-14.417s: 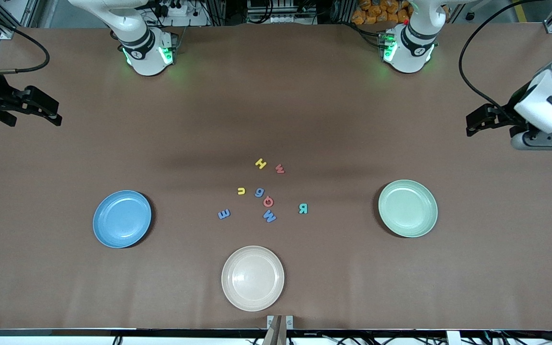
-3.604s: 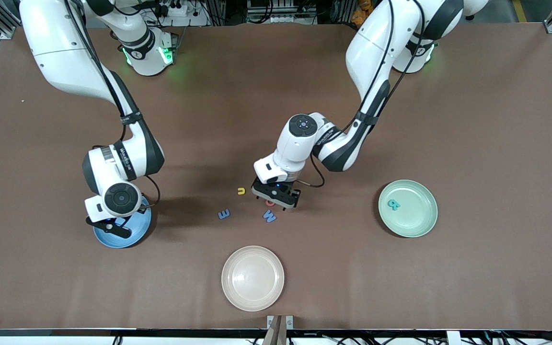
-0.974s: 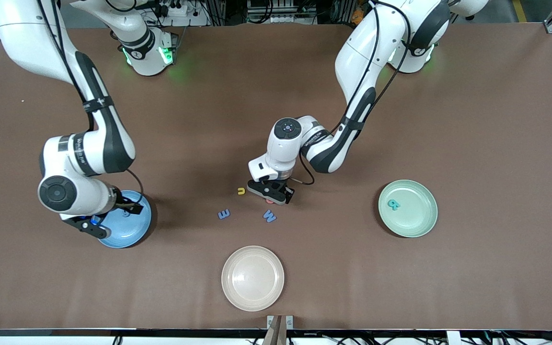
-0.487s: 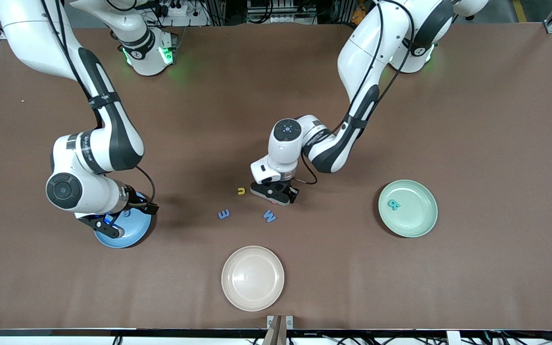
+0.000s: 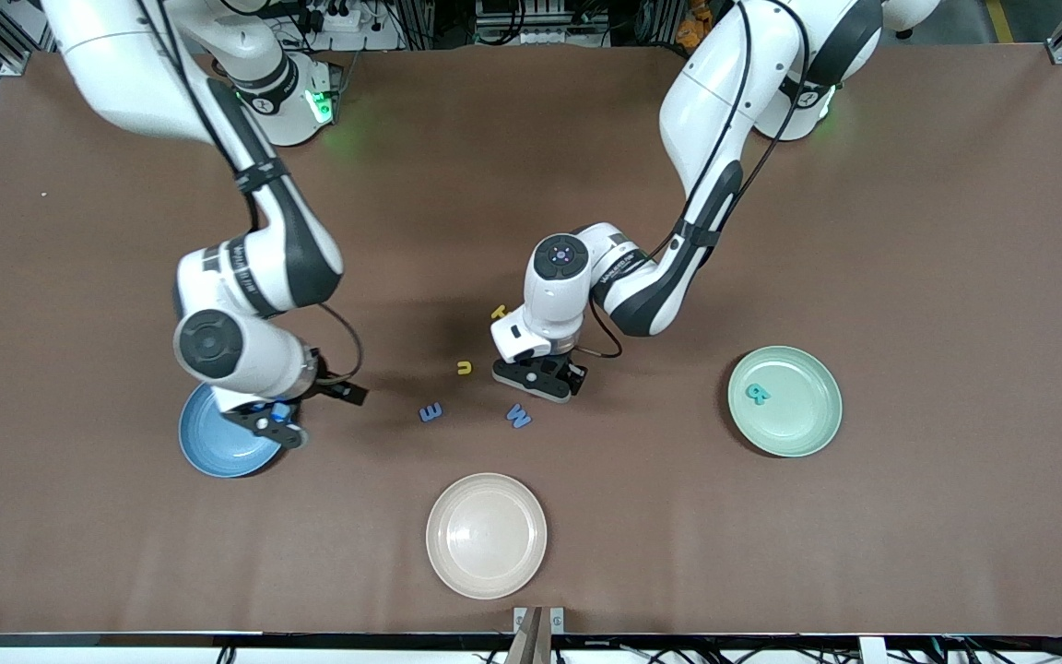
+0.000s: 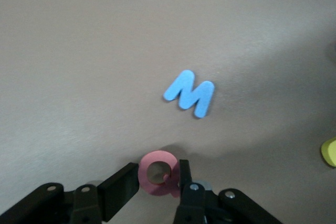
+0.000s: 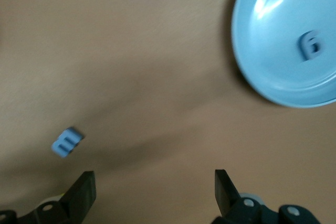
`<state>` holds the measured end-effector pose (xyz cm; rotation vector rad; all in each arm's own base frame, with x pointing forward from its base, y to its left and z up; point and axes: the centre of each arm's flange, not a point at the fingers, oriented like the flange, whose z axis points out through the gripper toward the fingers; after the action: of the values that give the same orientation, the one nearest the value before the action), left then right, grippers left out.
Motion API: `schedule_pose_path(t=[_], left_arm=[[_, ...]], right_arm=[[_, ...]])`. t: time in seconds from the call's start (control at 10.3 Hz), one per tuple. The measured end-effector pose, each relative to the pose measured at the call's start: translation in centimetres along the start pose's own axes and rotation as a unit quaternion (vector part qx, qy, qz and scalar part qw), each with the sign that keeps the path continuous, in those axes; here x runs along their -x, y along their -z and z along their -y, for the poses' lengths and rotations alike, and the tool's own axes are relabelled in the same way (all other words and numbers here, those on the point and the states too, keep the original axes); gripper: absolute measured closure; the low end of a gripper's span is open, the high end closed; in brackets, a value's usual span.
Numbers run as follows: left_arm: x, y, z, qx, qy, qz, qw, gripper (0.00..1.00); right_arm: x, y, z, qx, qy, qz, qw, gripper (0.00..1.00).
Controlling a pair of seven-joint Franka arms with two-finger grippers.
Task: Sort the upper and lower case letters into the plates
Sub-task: 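Drop the pink Q into the green plate with the left gripper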
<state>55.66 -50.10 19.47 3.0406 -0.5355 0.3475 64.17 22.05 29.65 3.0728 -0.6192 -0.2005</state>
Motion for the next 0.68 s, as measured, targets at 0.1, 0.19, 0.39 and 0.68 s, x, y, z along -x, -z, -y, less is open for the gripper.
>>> schedule_pose_path(t=[0.1,0.19,0.39,0.68], left_arm=[[-0.6,0.9,1.1,-0.002,0.012,0.010,1.000,0.63],[-1.5,2.0,3.0,0.002,0.019,0.023,1.000,0.63],[-3.2,3.1,8.7,0.012,0.004,0.053,0.999,0.63],[-4.3,4.0,21.7,0.035,-0.047,0.119,0.991,0.63]], right_arm=[[0.3,-0.4,0.5,-0.007,0.001,0.000,1.000,0.00],[0.5,-1.1,0.9,-0.011,0.003,-0.001,1.000,0.00],[1.5,-2.7,2.8,-0.021,0.017,-0.007,1.000,0.00],[5.8,-7.0,8.4,-0.039,0.070,-0.022,0.997,0.00]])
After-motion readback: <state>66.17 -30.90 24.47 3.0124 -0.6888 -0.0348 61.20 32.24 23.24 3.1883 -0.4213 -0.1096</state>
